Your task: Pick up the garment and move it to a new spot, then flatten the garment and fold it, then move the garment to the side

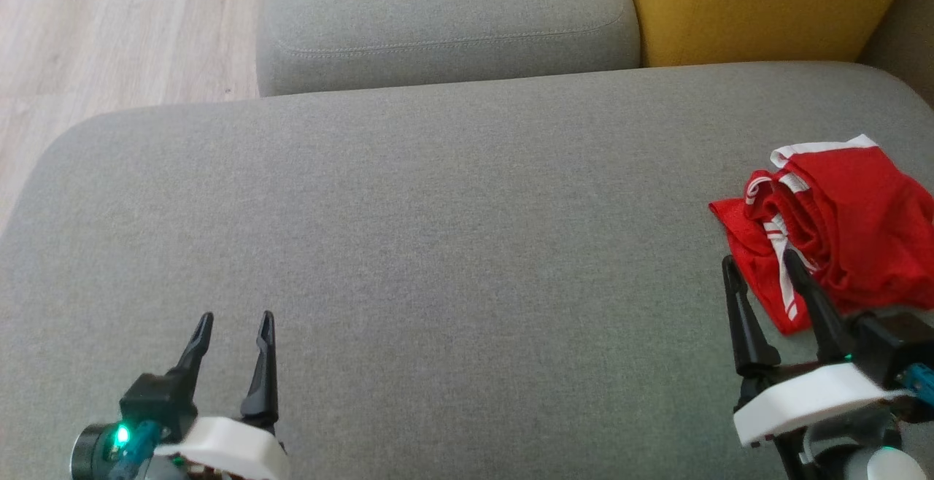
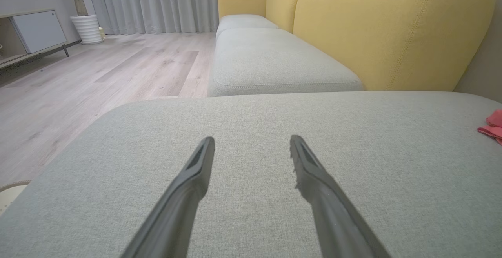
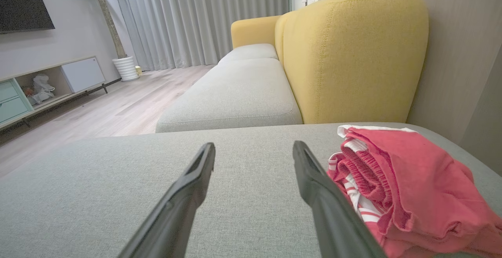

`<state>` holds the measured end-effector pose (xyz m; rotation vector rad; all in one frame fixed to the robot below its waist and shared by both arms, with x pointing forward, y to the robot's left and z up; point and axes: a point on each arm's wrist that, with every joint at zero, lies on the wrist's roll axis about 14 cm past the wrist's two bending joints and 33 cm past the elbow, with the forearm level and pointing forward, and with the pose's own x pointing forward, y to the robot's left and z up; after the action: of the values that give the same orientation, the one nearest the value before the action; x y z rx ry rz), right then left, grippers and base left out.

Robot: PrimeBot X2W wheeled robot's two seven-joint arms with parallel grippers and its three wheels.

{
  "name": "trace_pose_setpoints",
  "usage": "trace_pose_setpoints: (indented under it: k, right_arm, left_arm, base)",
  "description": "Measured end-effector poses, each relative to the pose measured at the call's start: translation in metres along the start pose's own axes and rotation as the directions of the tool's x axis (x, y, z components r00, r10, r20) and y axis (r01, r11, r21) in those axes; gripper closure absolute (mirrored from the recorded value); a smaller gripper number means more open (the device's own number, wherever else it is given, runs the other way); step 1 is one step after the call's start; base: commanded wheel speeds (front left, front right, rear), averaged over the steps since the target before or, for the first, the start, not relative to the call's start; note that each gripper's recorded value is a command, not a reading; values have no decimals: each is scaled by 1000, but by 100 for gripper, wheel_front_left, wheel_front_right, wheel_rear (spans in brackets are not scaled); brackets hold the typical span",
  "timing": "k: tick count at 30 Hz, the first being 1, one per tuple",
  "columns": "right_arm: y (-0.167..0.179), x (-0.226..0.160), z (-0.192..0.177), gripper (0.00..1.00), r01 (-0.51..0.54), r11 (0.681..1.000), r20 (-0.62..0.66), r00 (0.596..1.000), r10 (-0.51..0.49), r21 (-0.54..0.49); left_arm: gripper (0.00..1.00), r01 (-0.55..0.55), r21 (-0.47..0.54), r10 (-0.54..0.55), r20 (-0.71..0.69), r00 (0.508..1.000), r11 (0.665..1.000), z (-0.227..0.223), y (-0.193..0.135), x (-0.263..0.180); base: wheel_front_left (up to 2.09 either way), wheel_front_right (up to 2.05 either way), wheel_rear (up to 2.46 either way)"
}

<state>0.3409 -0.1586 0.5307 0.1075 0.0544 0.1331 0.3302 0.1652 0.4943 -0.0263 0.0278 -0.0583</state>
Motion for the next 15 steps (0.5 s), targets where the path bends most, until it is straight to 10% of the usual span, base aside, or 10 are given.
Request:
trace_pose_setpoints:
  k: [14,15]
  right_arm:
    - [0,1,0,0,-2,1000,0,1000,2,4]
    - [0,1,-1,100,-1,1000,-5,1000,1,10]
  left_arm:
    - [0,3,-10,-3,-23,1000,1000,-5,-1,-1]
    - [100,3,-12,-4,-29,1000,1000,-7,-1,-1]
  base:
    - [0,0,0]
    - [0,0,0]
